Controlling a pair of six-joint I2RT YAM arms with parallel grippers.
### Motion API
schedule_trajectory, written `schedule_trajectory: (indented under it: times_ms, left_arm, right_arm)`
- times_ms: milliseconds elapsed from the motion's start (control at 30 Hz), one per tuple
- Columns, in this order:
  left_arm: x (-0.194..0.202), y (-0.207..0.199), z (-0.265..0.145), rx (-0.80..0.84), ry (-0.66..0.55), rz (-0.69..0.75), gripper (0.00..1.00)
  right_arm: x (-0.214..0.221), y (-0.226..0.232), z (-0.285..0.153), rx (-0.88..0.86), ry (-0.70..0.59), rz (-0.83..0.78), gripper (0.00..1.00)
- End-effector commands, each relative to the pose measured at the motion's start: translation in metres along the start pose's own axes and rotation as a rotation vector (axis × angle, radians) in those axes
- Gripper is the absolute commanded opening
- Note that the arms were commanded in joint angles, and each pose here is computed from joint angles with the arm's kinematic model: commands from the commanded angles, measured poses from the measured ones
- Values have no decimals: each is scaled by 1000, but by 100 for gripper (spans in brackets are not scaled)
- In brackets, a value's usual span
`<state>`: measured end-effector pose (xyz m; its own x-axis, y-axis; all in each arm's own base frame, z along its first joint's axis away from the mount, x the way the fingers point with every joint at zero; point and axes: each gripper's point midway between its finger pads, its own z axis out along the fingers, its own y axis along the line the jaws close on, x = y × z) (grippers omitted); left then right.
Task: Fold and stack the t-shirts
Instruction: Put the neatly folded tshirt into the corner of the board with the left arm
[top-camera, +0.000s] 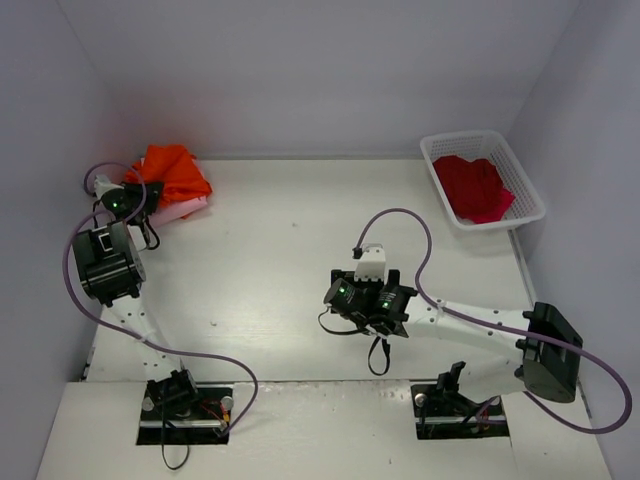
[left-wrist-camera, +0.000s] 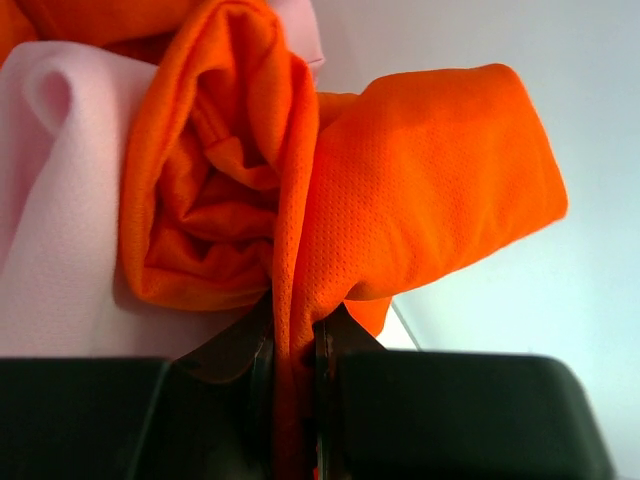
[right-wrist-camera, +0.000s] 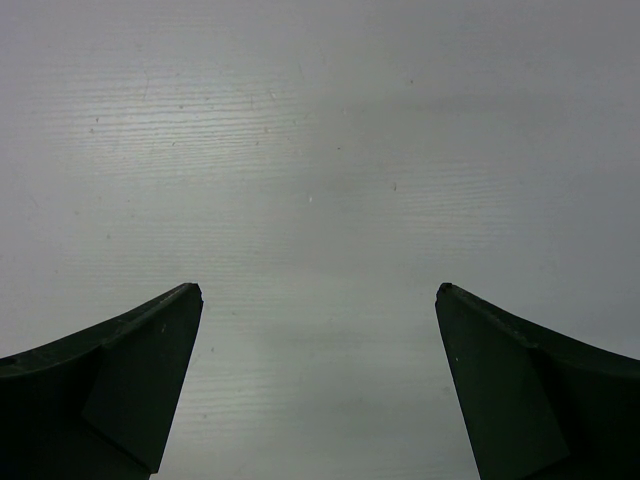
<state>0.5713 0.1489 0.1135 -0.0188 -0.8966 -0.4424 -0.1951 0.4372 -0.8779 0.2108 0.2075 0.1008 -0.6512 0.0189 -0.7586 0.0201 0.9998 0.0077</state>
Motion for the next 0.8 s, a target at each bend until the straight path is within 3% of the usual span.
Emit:
schedule_trajectory:
  times_ms: [0,367,400,433,467,500,567,767]
  left_arm:
    - [-32,-40,2,126,-82,34,0]
    - [-29,-38,0,129,-79,11,0]
    - [-30,-39,0,133,-87,10,4]
    - [-28,-36,-1,124,-85,-3,16]
    - [-28,-34,-1,119,-85,-8,49]
    - [-28,-33,-1,111,-88,-12,58]
    - [-26,-28,-4,89,-91,-18,93]
    - [-32,-27,-20,52,-141,-41,93]
  right_arm:
    - [-13,3,2,25,-34,20,100]
    - [-9,2,4,32,-28,11,100]
    - [-10,2,4,31,-28,11,100]
    - [-9,2,4,32,-27,12,100]
    - [-8,1,5,33,-24,8,100]
    - [-8,1,5,32,-23,9,100]
    - [-7,1,4,31,-23,12,100]
    - [-6,-2,2,22,-22,19,100]
